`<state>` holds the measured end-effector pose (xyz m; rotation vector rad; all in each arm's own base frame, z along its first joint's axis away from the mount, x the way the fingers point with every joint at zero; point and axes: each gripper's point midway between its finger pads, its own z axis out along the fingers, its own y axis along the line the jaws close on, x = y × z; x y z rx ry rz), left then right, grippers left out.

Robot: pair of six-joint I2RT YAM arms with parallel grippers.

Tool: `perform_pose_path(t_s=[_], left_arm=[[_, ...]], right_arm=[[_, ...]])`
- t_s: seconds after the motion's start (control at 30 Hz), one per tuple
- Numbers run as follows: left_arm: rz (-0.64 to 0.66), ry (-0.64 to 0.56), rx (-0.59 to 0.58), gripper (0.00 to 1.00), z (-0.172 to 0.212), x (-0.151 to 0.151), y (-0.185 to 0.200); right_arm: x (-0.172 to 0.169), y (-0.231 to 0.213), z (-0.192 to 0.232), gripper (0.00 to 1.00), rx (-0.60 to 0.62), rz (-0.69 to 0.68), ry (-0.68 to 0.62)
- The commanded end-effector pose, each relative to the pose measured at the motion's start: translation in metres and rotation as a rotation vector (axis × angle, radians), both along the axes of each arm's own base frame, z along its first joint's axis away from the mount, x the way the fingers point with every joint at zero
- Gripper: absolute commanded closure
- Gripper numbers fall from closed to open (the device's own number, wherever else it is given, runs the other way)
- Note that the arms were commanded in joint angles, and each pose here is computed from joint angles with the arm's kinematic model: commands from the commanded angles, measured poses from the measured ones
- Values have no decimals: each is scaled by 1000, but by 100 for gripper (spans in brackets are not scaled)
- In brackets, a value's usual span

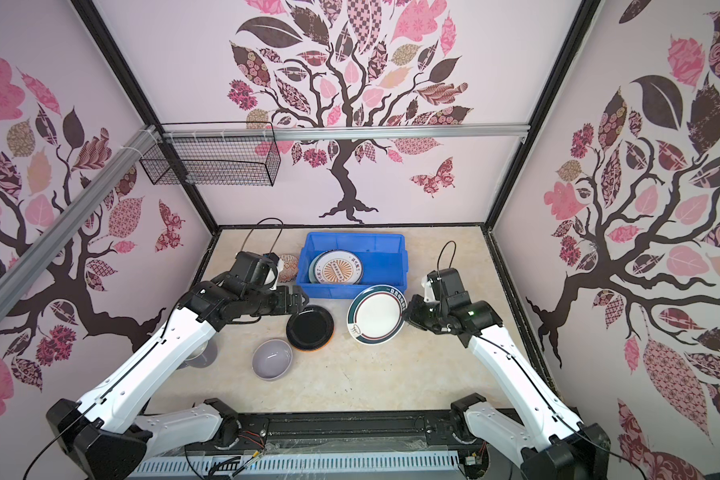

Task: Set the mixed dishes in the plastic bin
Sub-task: 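Lift the green-rimmed plate and carry it over the bin with right gripper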

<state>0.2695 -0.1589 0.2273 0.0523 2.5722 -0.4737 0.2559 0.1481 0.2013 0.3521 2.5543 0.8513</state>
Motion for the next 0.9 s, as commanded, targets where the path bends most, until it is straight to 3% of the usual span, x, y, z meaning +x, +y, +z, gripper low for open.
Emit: perform_pose_path(t_s=[0.0,0.23,0.5,0.87], left_arm=[[-11,-14,-15,2,10,6,4],[24,-2,-37,2,7,31,17],[66,26,-51,2,-10,56,36],[62,62,-48,2,-28,72,40]], right_arm=[[40,15,39,100,39,16,-107],[123,46,51,100,50,39,-144],[218,75,20,100,48,59,-109],[273,106,-53,100,69,105,15]])
